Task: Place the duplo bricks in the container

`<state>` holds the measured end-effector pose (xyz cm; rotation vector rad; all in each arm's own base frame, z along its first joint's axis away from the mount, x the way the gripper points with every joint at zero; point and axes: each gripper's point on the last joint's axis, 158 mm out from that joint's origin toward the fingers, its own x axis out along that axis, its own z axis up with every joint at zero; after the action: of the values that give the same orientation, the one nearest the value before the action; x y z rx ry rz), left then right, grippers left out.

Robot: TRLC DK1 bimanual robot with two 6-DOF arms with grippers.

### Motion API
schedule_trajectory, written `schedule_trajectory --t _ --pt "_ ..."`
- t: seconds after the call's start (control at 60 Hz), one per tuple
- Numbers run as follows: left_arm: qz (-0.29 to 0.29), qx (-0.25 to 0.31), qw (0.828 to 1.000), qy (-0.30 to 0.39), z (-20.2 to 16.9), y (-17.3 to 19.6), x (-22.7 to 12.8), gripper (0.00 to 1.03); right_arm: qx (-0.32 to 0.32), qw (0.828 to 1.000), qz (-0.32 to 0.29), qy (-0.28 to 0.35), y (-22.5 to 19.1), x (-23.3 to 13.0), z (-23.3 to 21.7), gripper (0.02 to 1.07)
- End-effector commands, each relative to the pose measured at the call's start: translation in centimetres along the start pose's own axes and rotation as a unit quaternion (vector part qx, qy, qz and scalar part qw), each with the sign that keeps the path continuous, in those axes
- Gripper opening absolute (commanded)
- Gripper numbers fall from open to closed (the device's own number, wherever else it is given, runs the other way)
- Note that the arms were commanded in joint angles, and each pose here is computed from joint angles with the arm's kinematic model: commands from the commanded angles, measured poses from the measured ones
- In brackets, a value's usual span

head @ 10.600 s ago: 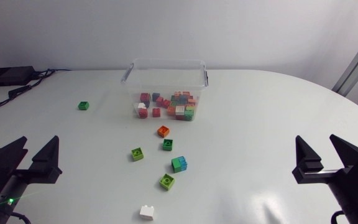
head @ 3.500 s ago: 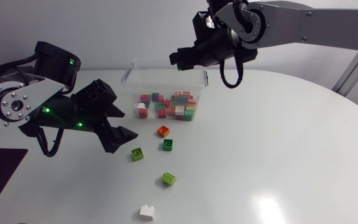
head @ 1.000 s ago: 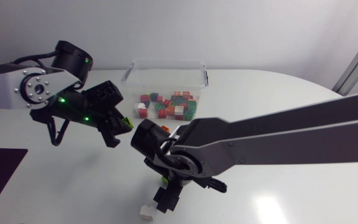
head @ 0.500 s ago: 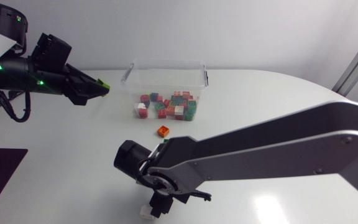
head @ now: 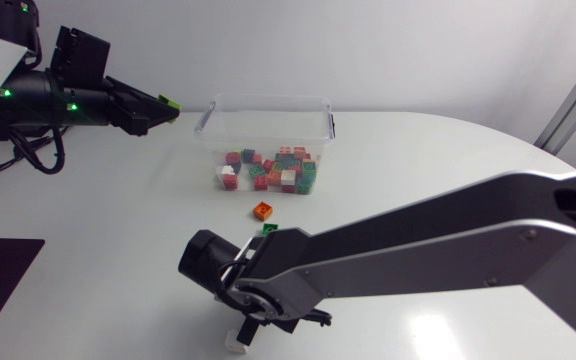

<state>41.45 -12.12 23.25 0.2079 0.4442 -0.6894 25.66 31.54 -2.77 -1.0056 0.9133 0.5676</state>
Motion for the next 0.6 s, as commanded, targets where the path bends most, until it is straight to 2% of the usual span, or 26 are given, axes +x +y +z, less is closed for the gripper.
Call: schedule_trajectory --t 0.0,0.15,0.383,0.583 --pt "-0.008 -0.014 1.000 -0.012 1.1 0.1 1.1 0.39 -0.008 1.000 -0.002 -0.007 -0.3 -0.4 -0.5 0.26" --pt "-0.024 -0.019 0.999 -0.009 1.6 -0.6 3.4 0.39 0.013 1.000 -0.005 -0.027 -2.4 -2.5 -0.5 0.26" --pt "-0.018 -0.023 1.000 0.004 1.9 -1.7 8.1 0.39 0.061 0.996 -0.008 -0.062 -6.1 -5.5 -0.4 0.26" --pt "0.011 -0.034 0.999 0.010 2.1 -0.1 11.9 0.40 0.106 0.989 -0.015 -0.098 -9.3 -7.8 0.1 0.26"
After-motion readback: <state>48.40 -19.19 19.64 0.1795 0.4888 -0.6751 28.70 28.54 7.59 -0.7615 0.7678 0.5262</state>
